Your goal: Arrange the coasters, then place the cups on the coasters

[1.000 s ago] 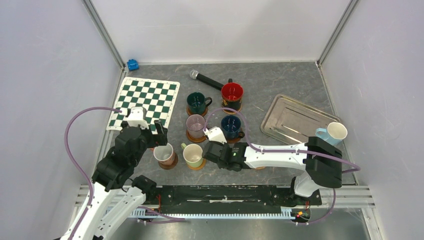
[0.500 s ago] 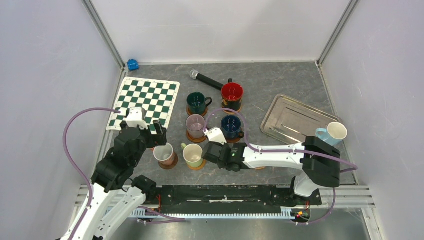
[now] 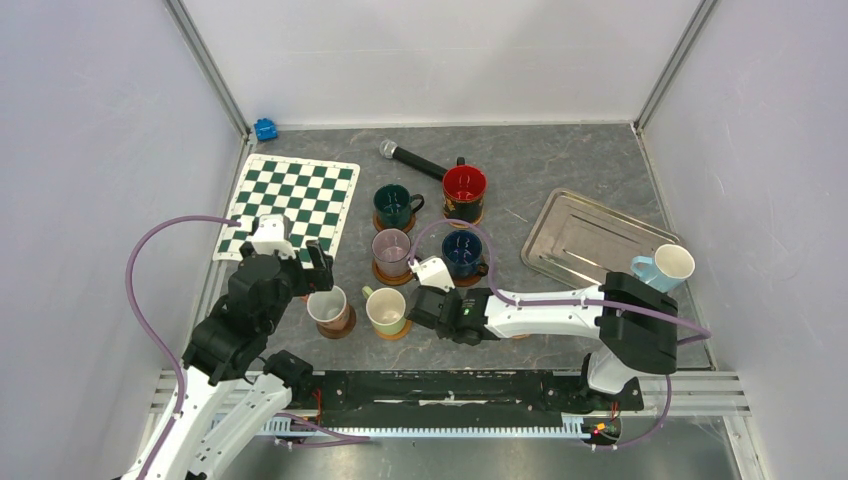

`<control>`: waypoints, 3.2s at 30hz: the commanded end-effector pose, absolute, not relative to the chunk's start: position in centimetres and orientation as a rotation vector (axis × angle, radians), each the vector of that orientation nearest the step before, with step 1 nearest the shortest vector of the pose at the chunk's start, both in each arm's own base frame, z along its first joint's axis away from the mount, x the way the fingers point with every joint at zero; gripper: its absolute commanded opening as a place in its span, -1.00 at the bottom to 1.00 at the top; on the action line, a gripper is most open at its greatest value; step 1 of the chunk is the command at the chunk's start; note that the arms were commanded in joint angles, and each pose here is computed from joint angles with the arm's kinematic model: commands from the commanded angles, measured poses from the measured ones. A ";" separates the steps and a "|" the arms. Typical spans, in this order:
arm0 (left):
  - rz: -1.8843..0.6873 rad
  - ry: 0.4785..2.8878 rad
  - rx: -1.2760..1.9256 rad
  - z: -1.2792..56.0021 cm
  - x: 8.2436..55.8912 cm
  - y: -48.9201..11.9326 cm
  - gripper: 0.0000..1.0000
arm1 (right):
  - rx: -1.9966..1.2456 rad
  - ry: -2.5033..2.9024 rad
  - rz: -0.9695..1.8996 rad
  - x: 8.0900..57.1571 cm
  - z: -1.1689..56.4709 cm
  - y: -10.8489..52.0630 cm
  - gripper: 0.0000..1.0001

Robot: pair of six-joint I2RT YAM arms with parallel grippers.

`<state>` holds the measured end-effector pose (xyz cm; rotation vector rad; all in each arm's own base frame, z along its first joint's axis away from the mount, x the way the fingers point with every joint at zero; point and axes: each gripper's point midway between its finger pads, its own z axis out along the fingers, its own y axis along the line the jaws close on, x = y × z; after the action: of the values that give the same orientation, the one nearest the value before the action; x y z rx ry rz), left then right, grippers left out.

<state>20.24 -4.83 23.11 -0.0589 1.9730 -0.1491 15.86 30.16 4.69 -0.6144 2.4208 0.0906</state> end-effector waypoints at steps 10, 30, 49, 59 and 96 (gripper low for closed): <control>-0.145 1.928 -0.053 24.4 20.6 -4.8 0.99 | -0.555 2.388 0.103 16.7 5.0 30.6 -0.74; -0.160 1.940 -0.041 24.2 20.6 -5.1 0.99 | -0.388 2.278 0.228 22.3 16.2 26.7 -0.39; -0.267 2.030 0.066 22.7 20.9 -8.0 0.99 | 0.534 2.075 -0.609 30.4 21.5 -8.0 -0.06; -0.261 2.033 0.065 22.5 20.9 -7.9 0.99 | 0.801 2.078 -0.686 28.4 18.5 -15.1 0.03; -0.231 2.044 0.045 22.3 21.2 -7.6 0.99 | 0.858 2.176 -0.493 28.6 12.6 -16.5 -0.88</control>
<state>20.70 -7.57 20.69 0.0449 2.1062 -0.2256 27.89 -16.35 10.09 0.8697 2.2520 -0.5161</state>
